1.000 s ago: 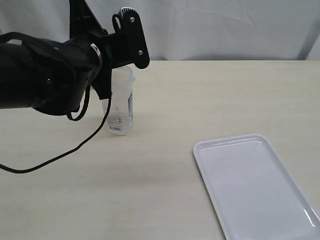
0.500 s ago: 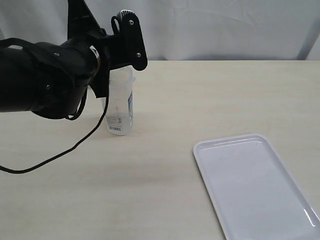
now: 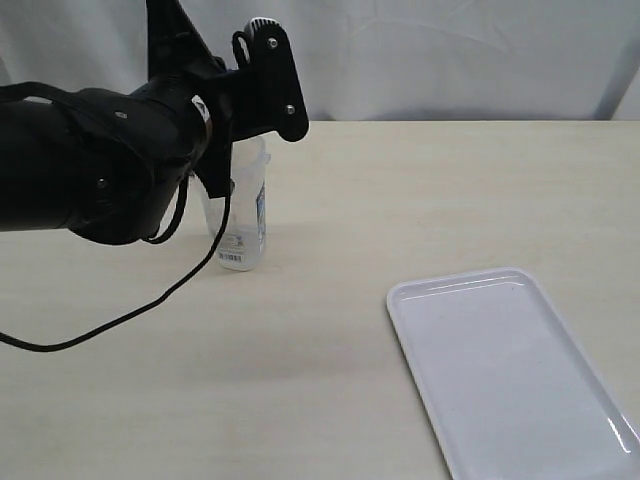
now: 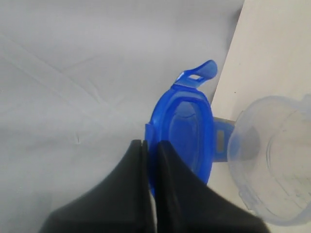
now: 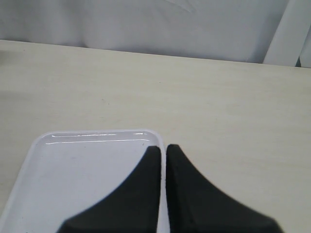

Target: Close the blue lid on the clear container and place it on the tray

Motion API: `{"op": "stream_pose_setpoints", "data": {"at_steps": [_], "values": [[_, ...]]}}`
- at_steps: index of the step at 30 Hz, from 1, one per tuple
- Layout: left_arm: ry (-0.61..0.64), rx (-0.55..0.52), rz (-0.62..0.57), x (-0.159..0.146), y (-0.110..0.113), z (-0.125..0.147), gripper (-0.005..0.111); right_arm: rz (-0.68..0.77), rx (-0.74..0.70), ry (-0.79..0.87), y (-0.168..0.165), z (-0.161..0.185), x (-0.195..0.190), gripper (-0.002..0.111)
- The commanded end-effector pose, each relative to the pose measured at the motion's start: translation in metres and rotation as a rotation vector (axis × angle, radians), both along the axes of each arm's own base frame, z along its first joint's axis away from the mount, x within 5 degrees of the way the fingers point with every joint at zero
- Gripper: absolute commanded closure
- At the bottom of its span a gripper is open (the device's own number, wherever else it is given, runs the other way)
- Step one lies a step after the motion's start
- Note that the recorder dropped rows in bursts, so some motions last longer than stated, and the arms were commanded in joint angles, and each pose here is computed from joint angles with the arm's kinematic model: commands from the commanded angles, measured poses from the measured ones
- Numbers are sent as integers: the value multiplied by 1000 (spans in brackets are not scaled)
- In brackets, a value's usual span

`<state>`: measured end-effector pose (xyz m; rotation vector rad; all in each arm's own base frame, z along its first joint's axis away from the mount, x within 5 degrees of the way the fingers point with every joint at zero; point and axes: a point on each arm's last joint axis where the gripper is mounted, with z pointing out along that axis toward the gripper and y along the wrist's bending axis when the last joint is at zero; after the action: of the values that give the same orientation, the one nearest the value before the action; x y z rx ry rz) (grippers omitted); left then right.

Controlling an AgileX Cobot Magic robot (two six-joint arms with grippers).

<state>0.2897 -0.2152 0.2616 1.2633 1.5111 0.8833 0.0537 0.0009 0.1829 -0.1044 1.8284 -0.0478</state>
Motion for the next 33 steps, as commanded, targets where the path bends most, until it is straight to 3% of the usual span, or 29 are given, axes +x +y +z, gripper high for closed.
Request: {"op": "stream_pose_setpoints", "data": {"at_steps": [1, 23, 33], "values": [[-27, -6, 8, -4, -3, 4, 107, -6, -5, -6, 0, -1, 0, 104], [-3, -14, 23, -14, -9, 2, 107, -6, -5, -6, 0, -1, 0, 104], [15, 35, -4, -27, -13, -11, 107, -6, -5, -6, 0, -1, 0, 104]]}}
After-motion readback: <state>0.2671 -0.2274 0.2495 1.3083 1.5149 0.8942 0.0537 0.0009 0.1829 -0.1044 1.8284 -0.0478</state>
